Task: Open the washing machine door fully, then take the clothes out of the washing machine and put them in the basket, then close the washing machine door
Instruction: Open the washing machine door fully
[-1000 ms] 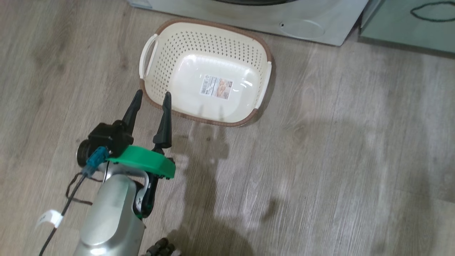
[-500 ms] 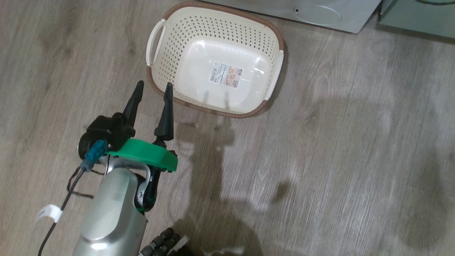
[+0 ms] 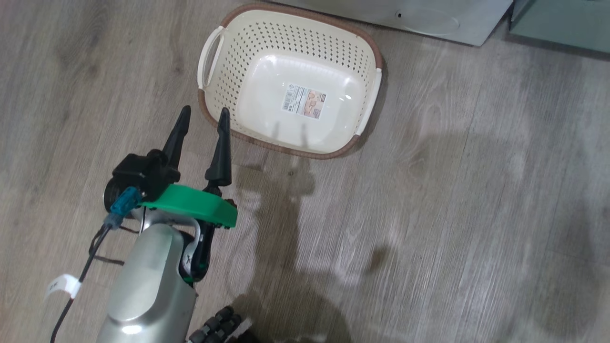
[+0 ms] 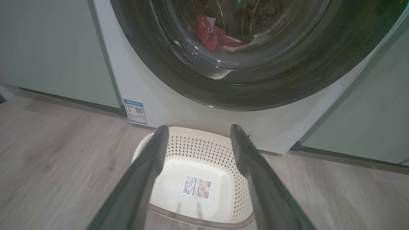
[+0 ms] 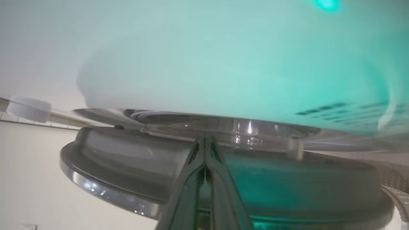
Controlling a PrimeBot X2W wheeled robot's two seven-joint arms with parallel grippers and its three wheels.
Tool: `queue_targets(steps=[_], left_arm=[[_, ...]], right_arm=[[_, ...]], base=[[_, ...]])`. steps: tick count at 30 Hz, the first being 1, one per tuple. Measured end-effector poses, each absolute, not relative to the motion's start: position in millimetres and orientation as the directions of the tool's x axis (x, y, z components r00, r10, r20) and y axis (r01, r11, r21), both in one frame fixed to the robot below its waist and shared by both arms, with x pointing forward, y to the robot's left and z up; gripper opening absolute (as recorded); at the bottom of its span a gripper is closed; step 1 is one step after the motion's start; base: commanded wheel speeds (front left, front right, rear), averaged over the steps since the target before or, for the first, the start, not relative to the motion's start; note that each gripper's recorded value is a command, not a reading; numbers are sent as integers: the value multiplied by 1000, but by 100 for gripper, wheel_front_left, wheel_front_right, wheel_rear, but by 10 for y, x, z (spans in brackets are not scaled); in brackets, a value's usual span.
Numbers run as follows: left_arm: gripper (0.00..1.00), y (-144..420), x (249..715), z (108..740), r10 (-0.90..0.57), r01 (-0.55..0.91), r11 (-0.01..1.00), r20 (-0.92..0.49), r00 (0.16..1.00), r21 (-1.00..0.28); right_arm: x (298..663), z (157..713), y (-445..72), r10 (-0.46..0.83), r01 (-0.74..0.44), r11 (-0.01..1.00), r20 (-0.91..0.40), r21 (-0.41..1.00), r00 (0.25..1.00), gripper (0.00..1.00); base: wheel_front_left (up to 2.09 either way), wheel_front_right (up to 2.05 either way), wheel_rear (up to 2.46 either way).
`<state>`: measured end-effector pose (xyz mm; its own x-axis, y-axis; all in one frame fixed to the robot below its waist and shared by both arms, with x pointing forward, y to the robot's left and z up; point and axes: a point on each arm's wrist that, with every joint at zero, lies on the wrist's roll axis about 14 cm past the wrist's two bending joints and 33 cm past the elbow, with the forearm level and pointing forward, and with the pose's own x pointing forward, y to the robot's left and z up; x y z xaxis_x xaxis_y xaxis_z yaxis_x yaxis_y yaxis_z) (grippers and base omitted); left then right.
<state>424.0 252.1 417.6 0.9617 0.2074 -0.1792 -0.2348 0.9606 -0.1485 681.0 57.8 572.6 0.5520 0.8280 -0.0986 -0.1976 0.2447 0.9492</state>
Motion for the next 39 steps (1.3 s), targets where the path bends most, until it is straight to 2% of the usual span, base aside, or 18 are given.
queue_targets(steps=[8, 18, 30, 39], left_arm=[[100, 2540, 4250, 4316, 214, -236, 958, -141, 966, -161], [100, 2612, 4142, 4492, 235, -248, 957, -100, 967, -151], [100, 2747, 3683, 4670, 290, -297, 944, -65, 955, -144], [100, 2842, 3472, 4757, 322, -324, 934, -38, 946, -151]], right_arm=[[6533, 5725, 634, 867, -227, 263, -127, 938, 481, 0], [5970, 5636, 832, 918, -241, 273, -177, 931, 354, 0], [4995, 5702, 1145, 972, -210, 187, -149, 960, 184, 0], [4476, 5749, 1321, 989, -184, 121, -103, 975, 104, 0]], base=[[0, 0, 0], [0, 0, 0], [0, 0, 0], [0, 0, 0]])
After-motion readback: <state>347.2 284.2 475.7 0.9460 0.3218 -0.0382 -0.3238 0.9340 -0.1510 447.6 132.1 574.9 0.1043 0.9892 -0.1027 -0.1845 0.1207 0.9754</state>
